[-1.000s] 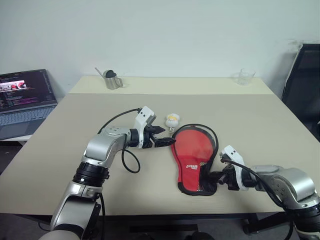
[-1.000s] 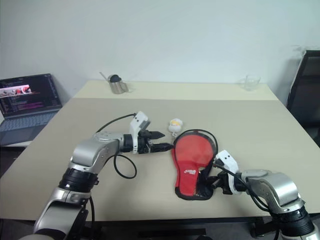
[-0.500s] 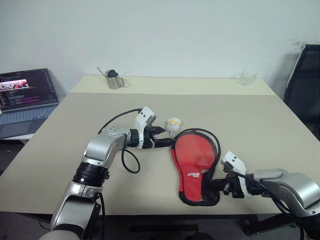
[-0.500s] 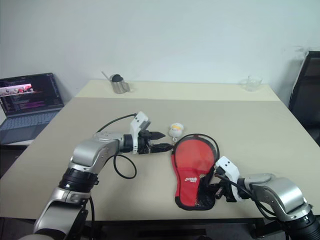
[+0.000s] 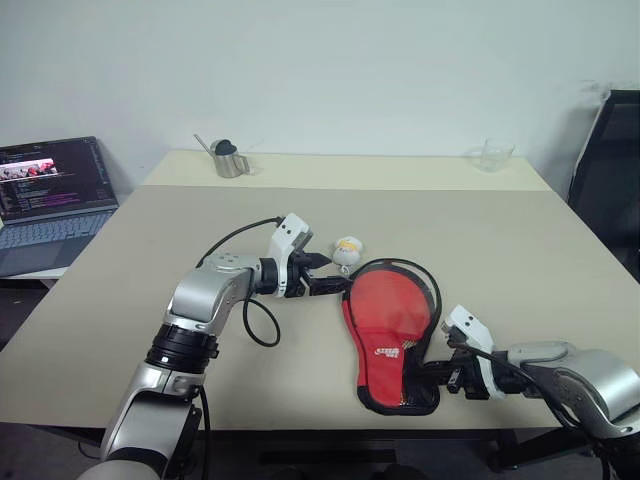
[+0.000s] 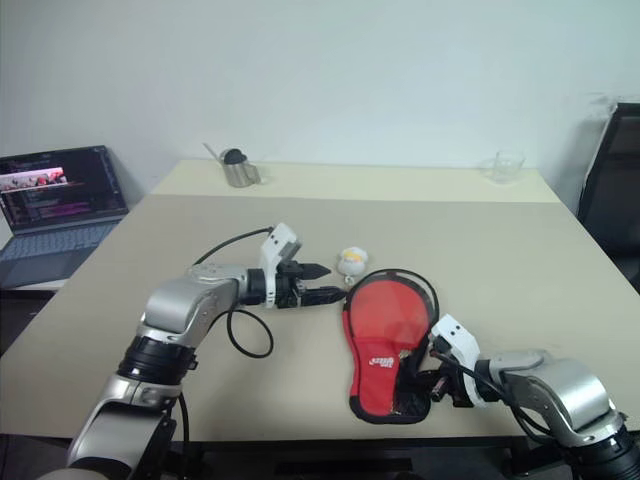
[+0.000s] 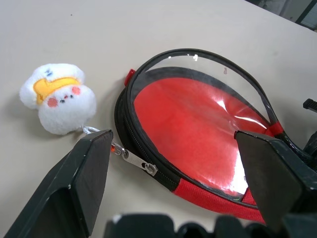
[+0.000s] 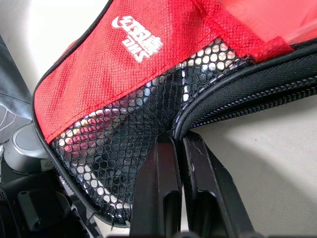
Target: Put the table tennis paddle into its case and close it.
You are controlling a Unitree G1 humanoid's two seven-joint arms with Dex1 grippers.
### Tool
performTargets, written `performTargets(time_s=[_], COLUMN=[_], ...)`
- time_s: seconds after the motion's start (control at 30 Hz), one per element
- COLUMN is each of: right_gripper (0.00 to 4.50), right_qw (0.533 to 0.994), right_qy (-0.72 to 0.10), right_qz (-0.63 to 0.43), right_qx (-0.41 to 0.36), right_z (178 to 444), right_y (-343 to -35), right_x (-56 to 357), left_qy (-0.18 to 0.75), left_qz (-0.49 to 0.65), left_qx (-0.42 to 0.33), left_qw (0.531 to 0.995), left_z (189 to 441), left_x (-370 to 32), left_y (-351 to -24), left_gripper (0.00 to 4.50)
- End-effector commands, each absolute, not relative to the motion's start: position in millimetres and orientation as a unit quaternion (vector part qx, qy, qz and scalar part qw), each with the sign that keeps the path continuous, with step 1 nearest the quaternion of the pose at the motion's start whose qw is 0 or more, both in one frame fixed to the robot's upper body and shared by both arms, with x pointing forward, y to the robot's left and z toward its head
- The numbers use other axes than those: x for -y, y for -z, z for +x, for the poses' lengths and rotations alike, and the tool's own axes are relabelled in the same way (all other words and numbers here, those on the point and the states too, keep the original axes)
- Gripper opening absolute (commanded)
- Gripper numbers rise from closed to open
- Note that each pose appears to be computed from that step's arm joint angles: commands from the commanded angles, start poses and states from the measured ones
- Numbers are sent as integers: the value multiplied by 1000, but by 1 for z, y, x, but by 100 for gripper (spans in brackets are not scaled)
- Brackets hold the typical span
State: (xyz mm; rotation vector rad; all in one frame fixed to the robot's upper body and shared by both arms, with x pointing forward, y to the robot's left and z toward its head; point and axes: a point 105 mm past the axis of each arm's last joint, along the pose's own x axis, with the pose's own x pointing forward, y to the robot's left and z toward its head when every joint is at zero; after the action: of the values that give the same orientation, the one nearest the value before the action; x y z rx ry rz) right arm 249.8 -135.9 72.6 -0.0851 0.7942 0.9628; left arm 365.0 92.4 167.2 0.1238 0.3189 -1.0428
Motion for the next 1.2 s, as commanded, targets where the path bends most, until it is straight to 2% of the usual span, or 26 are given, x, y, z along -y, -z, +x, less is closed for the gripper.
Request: performTargets(time_s=[0.03, 0.43, 0.47, 0.57, 0.87, 1.2], right_gripper=[4, 4, 50, 133, 426, 426], right_qw=[763, 773, 775, 779, 790, 800], right_qy=[-490, -474, -470, -469, -462, -446], right_qz=[-7, -10, -8, -1, -16, -34], right_qx=[-422, -422, -422, -417, -403, -400], right_z=[220, 226, 228, 232, 240, 244], right_y=[-55, -53, -53, -58, -76, -81], right_x=[125, 126, 127, 128, 148, 166], left_qy=[500, 498, 498, 497, 494, 497], left_qz=[71, 70, 71, 71, 73, 72], left_qx=[-136, -136, -136, -135, -134, -135], left_qw=[852, 854, 854, 854, 856, 854], left_z=[365, 367, 367, 368, 370, 370], left_x=[-90, -90, -90, -91, -93, -91], left_y=[-179, -179, -179, -179, -180, -178], left_gripper=[429, 429, 429, 429, 429, 429])
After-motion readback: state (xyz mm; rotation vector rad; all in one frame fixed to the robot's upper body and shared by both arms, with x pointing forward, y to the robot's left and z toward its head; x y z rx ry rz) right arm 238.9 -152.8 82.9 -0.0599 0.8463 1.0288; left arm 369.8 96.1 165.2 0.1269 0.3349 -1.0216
